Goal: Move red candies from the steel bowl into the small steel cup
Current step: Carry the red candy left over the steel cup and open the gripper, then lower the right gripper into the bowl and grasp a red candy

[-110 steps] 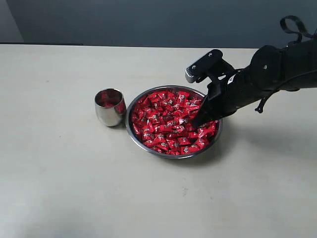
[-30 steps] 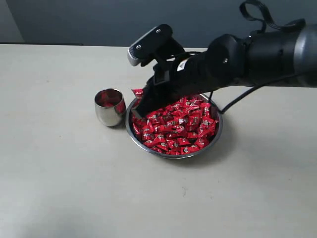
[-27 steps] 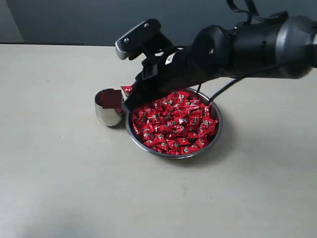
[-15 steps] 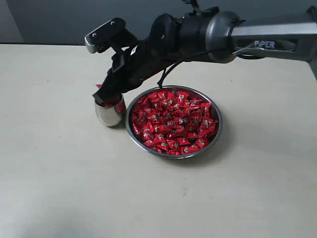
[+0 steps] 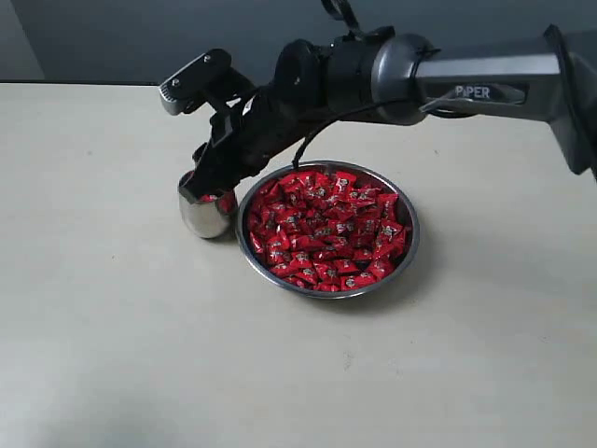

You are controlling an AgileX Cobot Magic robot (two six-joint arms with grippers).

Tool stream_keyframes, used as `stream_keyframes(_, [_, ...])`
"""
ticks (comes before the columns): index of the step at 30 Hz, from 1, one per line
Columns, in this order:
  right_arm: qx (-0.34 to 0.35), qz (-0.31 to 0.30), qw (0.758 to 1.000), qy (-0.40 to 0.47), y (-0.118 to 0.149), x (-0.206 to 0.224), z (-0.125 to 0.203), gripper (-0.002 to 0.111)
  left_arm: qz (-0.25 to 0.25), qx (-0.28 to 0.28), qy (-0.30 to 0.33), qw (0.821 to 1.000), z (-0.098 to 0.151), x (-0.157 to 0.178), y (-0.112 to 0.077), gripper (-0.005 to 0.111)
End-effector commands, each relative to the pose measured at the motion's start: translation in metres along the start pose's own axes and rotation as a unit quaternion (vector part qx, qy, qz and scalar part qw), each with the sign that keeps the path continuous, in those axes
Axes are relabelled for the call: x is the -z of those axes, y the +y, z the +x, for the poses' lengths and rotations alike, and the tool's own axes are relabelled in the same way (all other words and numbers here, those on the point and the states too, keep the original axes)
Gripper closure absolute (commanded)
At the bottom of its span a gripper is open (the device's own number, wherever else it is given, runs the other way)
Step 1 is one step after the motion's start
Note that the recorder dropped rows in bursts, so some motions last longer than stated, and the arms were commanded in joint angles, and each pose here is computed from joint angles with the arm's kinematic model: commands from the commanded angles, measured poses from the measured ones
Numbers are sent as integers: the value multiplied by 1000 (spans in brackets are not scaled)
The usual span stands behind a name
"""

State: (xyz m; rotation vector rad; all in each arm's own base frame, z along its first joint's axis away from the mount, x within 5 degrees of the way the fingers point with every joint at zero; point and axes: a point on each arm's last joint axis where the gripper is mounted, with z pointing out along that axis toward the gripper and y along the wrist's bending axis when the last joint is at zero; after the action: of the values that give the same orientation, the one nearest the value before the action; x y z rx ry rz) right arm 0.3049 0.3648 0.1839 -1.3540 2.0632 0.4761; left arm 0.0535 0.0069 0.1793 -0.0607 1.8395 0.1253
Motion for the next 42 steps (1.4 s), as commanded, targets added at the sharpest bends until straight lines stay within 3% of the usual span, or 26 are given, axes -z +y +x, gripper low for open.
stream_keyframes(1, [3, 14, 1000, -21, -1, 40, -21, 69, 2, -1, -9, 1000, -3, 1, 0, 106])
stream_keyframes(7, [-59, 26, 997, 47, -28, 97, -14, 70, 2, -1, -9, 1000, -3, 1, 0, 106])
stream_keyframes(13, [-125, 54, 988, 74, -56, 114, 32, 70, 2, -1, -9, 1000, -3, 1, 0, 106])
stream_keyframes(22, [-136, 66, 983, 101, -50, 98, 78, 70, 2, -1, -9, 1000, -3, 1, 0, 106])
stream_keyframes(42, [-174, 78, 976, 102, -61, 42, 102, 70, 2, -1, -9, 1000, -3, 1, 0, 106])
